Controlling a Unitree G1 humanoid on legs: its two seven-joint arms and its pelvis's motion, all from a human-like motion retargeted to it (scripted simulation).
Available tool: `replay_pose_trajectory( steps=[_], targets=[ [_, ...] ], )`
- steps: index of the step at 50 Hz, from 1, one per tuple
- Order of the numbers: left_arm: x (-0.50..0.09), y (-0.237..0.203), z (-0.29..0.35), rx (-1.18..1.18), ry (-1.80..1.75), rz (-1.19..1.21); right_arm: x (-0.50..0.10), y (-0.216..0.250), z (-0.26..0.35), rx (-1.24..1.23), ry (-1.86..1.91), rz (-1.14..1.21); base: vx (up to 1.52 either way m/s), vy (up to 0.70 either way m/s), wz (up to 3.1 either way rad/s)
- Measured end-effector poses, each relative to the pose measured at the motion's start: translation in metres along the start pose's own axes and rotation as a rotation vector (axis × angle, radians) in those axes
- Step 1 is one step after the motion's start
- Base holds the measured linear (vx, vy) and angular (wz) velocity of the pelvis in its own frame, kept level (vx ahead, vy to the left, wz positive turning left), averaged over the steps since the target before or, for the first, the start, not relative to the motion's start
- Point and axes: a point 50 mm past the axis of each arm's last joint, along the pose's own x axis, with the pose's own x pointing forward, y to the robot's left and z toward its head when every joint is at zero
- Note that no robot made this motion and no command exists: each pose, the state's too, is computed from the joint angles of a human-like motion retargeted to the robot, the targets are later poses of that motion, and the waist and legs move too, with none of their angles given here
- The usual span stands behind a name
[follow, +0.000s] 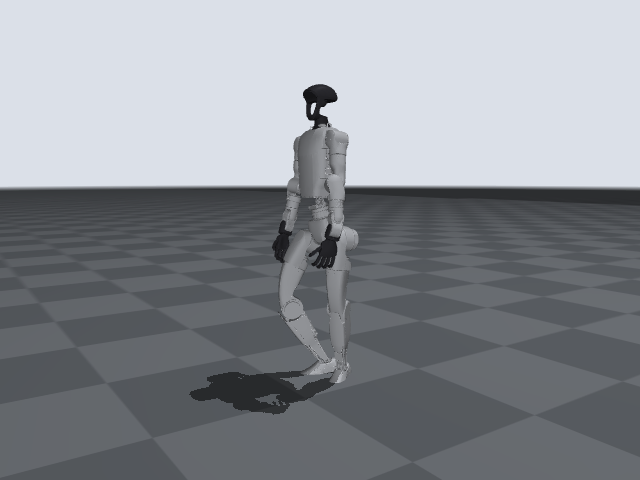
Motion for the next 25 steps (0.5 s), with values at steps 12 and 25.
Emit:
replay_pose_trajectory(
  steps=[12, 25],
  targets=[
    [-0.003, 0.004, 0.000, -0.024, -0.015, -0.018, 0.004, 0.009, 0.017, -0.042, -0.060, 0.037, 0.08, -0.03, 0.28],
    [-0.006, 0.006, -0.017, -0.038, 0.024, -0.036, 0.004, 0.011, 0.026, -0.047, -0.099, 0.043, 0.01, 0.00, 0.08]
  ],
)
